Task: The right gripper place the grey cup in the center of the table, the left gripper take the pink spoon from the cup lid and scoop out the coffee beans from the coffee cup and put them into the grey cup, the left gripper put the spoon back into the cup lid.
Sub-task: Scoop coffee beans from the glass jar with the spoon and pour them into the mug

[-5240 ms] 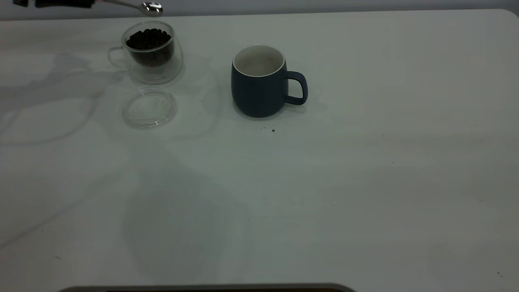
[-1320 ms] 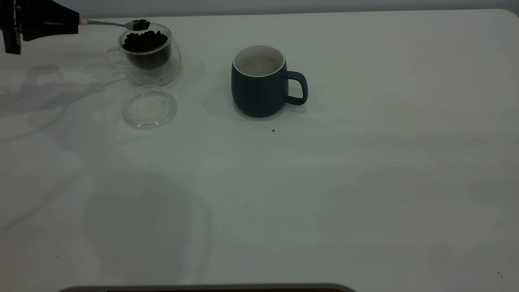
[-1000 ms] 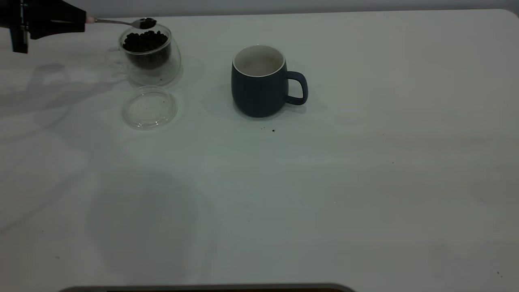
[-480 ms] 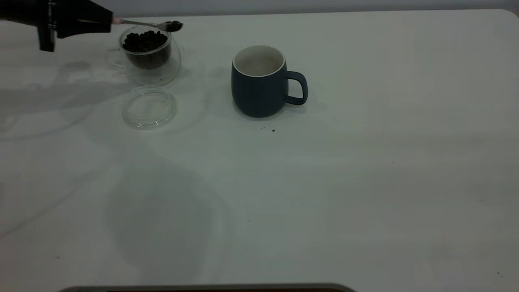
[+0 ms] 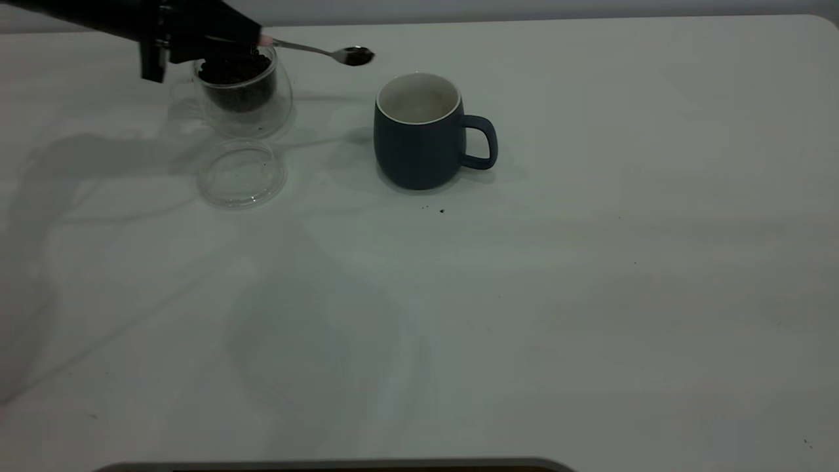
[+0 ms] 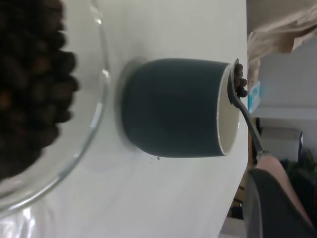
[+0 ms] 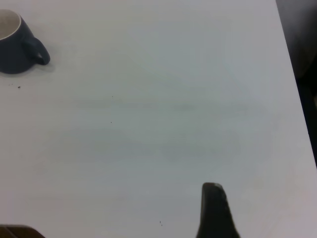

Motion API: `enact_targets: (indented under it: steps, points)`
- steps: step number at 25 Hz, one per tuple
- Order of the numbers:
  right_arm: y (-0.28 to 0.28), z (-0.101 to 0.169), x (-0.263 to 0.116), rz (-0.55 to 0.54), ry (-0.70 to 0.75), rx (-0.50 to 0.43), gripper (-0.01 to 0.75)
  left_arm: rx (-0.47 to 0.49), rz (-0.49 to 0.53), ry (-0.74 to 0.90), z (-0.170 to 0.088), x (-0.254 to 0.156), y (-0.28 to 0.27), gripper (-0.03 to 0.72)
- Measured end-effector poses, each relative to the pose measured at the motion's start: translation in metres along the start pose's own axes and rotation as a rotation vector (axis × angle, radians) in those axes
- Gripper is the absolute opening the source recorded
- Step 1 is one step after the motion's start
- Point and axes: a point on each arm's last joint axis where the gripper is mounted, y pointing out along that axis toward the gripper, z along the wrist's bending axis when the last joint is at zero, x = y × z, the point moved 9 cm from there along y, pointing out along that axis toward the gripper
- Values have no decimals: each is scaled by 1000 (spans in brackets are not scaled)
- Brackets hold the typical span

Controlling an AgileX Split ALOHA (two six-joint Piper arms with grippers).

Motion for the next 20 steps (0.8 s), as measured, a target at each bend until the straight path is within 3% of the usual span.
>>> enact_targets:
  steps: [11, 20]
  points:
    - [0, 0, 0, 0, 0, 0, 529, -16, 73, 87, -19, -12, 34, 115]
    - [0, 0, 0, 0, 0, 0, 529, -27, 72, 435, -19, -12, 36, 115]
